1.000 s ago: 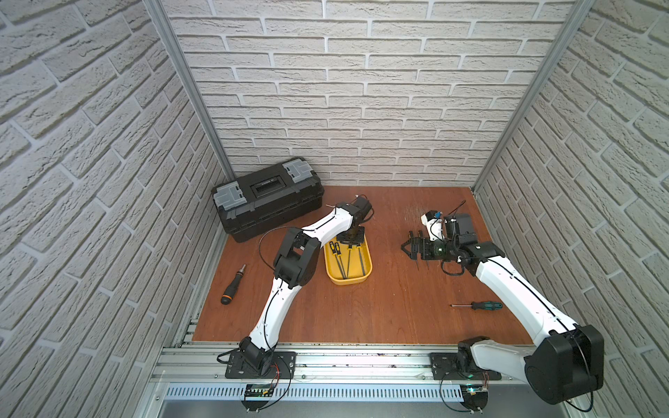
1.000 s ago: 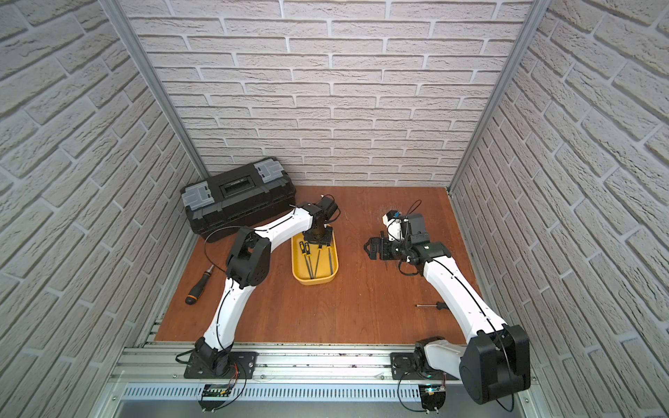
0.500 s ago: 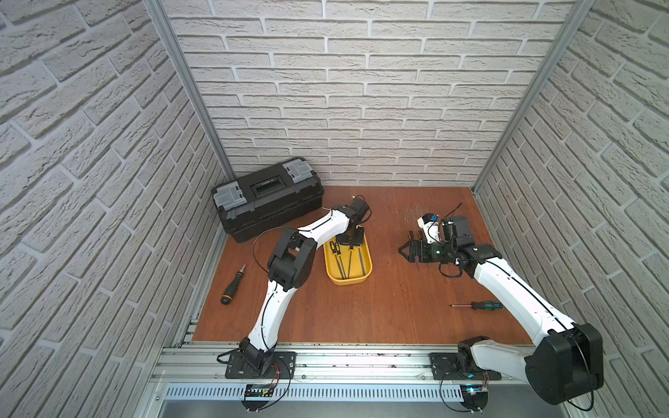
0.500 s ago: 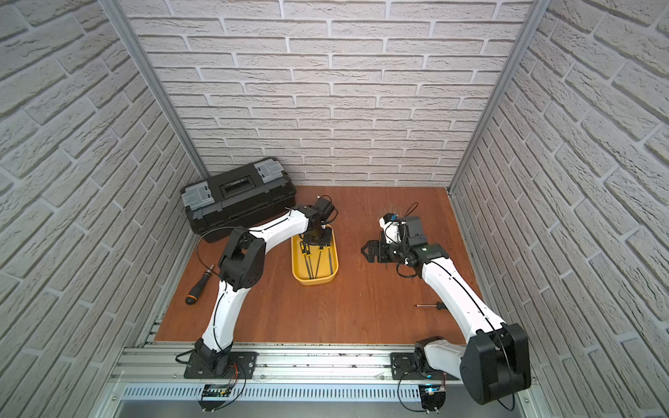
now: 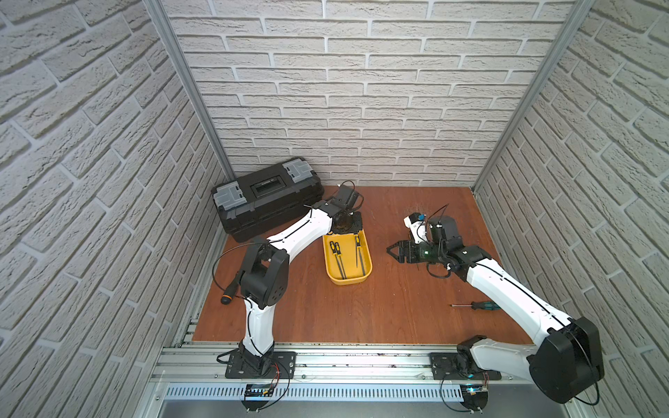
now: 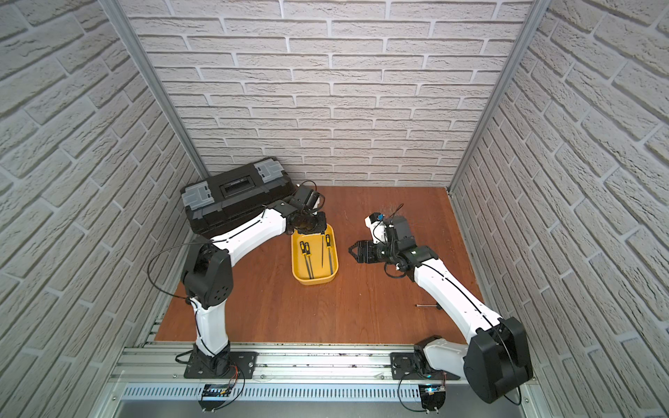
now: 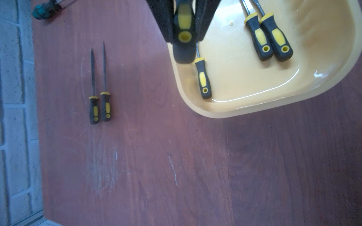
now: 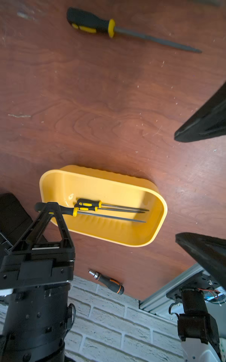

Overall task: Take the file tool out of the storage box
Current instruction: Pick up the file tool from the storage box, then place the file tool at the center of the board.

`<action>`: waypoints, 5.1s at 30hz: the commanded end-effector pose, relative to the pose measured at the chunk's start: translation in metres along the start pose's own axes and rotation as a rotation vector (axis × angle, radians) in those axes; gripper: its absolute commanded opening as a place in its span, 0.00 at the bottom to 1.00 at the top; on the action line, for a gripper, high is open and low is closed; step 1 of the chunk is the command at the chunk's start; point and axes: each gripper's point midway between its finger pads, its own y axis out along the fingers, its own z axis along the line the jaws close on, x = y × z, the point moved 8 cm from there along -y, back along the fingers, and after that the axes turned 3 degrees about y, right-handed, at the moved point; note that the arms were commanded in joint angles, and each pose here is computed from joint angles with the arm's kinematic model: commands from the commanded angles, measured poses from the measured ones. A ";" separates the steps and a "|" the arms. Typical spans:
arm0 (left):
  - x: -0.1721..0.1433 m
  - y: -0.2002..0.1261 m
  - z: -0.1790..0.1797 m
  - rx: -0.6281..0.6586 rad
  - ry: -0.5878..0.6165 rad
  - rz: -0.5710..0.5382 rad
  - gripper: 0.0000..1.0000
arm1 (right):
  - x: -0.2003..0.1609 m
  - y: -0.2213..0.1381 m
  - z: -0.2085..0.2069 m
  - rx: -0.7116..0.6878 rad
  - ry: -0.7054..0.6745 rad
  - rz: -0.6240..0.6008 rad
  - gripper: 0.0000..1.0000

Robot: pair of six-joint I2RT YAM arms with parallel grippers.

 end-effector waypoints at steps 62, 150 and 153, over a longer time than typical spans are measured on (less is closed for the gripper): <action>0.015 -0.034 -0.036 -0.321 -0.097 -0.072 0.15 | 0.013 0.059 0.045 0.103 -0.049 0.048 0.03; -0.020 -0.062 -0.011 -0.307 0.198 0.062 0.99 | -0.019 0.080 -0.110 -0.587 0.142 0.237 0.03; -0.022 -0.060 -0.012 -0.306 0.200 0.066 0.99 | -0.021 0.081 -0.113 -0.593 0.146 0.241 0.03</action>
